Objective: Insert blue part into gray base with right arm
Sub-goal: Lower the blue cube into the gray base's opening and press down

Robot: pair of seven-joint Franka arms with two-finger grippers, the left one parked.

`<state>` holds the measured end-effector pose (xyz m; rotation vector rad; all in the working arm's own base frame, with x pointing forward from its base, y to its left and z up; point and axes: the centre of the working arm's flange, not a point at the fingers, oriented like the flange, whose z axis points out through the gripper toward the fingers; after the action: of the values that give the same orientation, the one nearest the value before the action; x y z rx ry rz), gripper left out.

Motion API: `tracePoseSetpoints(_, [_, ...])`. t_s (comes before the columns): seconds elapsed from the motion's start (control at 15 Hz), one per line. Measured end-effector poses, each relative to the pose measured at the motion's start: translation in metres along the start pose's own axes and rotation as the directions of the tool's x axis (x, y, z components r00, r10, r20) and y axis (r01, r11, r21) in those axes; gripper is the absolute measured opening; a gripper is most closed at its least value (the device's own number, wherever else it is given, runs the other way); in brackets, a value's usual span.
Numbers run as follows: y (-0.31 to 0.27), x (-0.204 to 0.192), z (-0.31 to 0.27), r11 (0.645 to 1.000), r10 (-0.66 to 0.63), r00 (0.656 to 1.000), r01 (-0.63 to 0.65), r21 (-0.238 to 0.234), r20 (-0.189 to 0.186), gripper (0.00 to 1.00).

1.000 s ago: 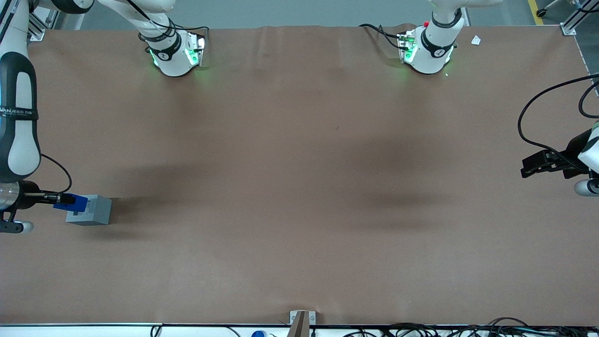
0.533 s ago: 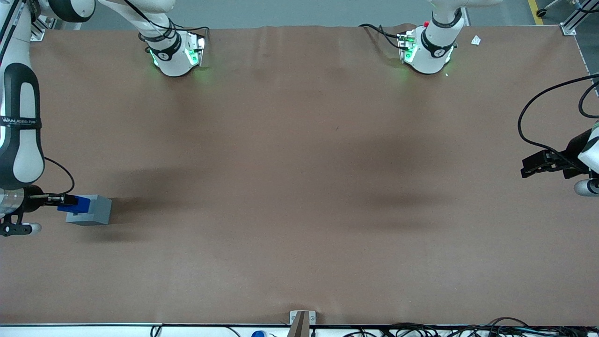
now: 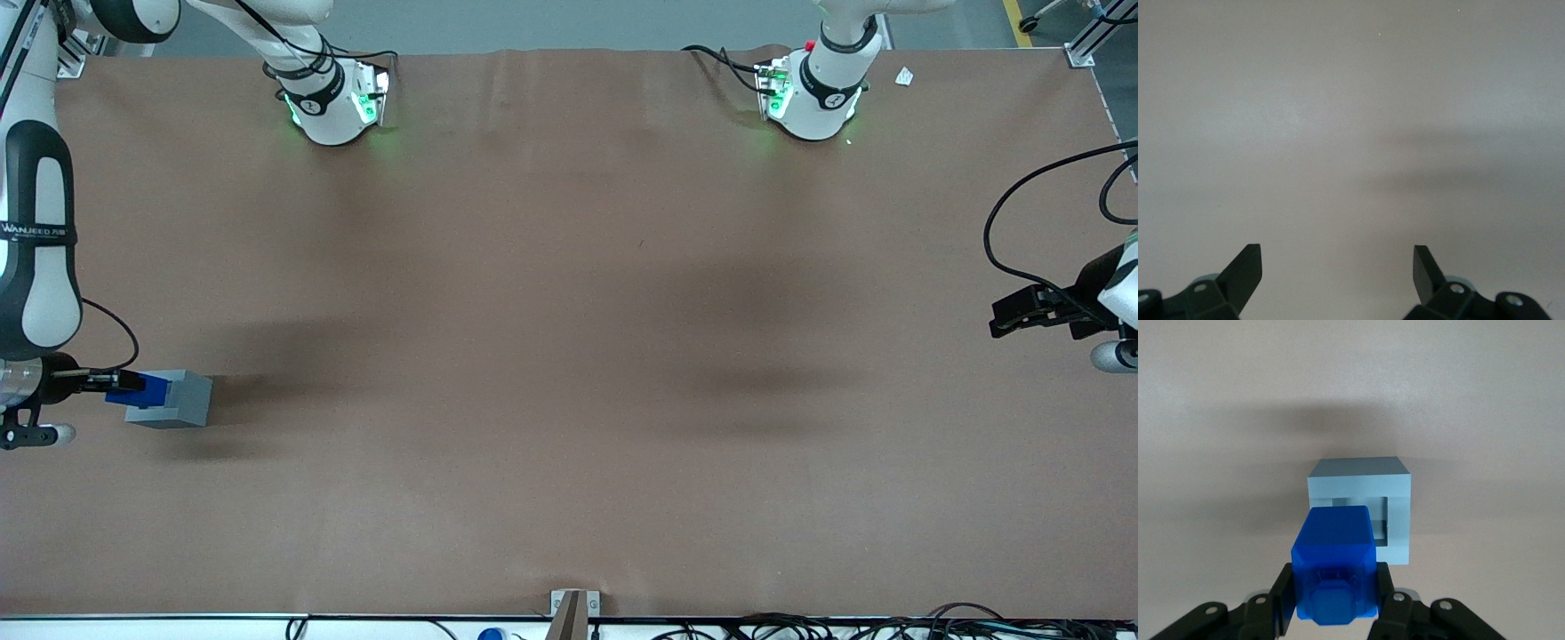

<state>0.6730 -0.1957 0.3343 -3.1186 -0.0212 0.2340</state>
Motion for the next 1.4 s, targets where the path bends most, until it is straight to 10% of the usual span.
tracePoseSetpoints(1.4, [0.009,-0.003,0.027,1.000,0.010,1.000,-0.010,-0.007,-0.017,0.51])
